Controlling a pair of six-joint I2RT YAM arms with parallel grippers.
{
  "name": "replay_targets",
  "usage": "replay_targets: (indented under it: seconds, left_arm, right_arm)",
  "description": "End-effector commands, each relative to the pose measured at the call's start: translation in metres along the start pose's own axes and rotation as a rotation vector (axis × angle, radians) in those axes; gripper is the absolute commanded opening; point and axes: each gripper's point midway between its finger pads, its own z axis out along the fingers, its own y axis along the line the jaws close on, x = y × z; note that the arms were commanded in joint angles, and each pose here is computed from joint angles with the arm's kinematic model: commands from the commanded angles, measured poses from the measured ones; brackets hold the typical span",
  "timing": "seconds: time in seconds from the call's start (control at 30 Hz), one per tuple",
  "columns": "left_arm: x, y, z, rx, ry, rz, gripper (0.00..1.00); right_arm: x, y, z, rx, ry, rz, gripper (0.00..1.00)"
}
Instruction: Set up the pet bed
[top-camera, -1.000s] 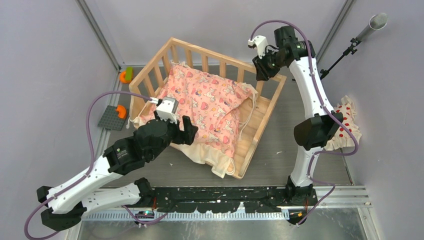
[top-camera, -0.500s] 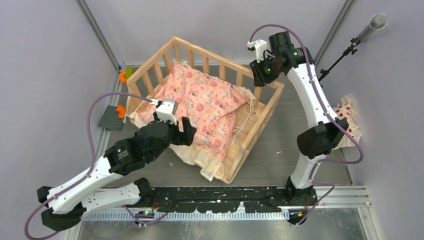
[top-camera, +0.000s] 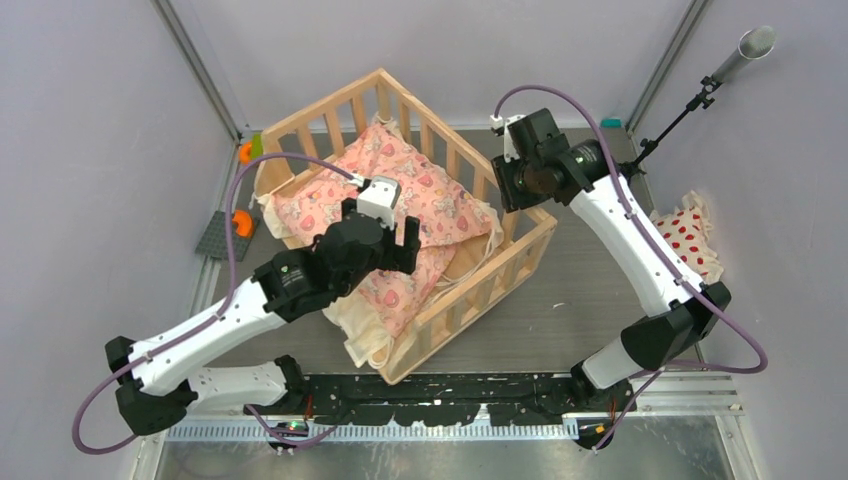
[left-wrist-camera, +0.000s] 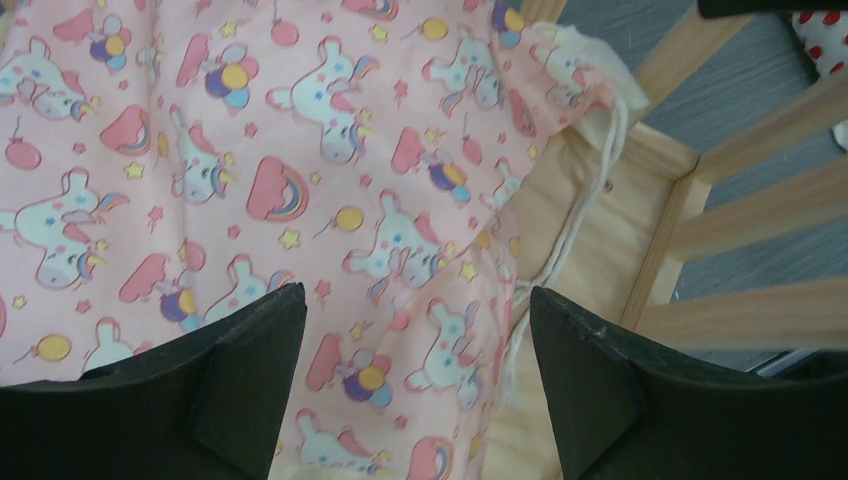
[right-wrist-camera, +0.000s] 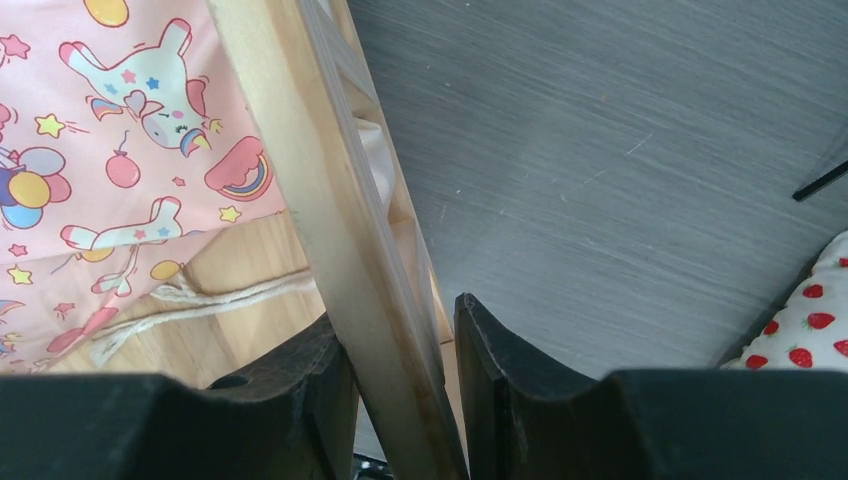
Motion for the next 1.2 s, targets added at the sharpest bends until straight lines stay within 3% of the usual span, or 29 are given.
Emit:
replay_targets:
  seconds: [0.0,0.3,0.5,0.67,0.83,1.17]
  left_arm:
    - [-0.048,-0.009,0.008,0.02,-0.08,-0.016,0.84]
    - [-0.047,-0.052,0.047,0.252,0.001,-0.048,0.81]
    - [-0.023,-0.08,0.076,0.352,0.086,-0.006,0.73]
    - [-0.028,-0.083,0.081,0.358,0.078,0.026,0.73]
    - [-0.035,-0.084,0.089,0.365,0.048,0.043,0.75]
    - [-0.034,-0.082,0.123,0.411,0.061,0.052,0.76]
  right_arm:
    - [-0.041,-0.004,-0.022,0.133,-0.227,0.251,0.01]
    - [-0.041,0.006,-0.022,0.143,-0.282,0.394,0.01]
    - [-0.049,-0.022,-0.038,0.279,-0.371,0.474,0.0]
    - [-0.033,-0.053,-0.057,0.338,-0.398,0.477,0.01]
    - [-0.037,-0.045,-0.048,0.238,-0.405,0.444,0.01]
    - [-0.099,-0.015,-0.026,0.078,-0.464,0.396,0.01]
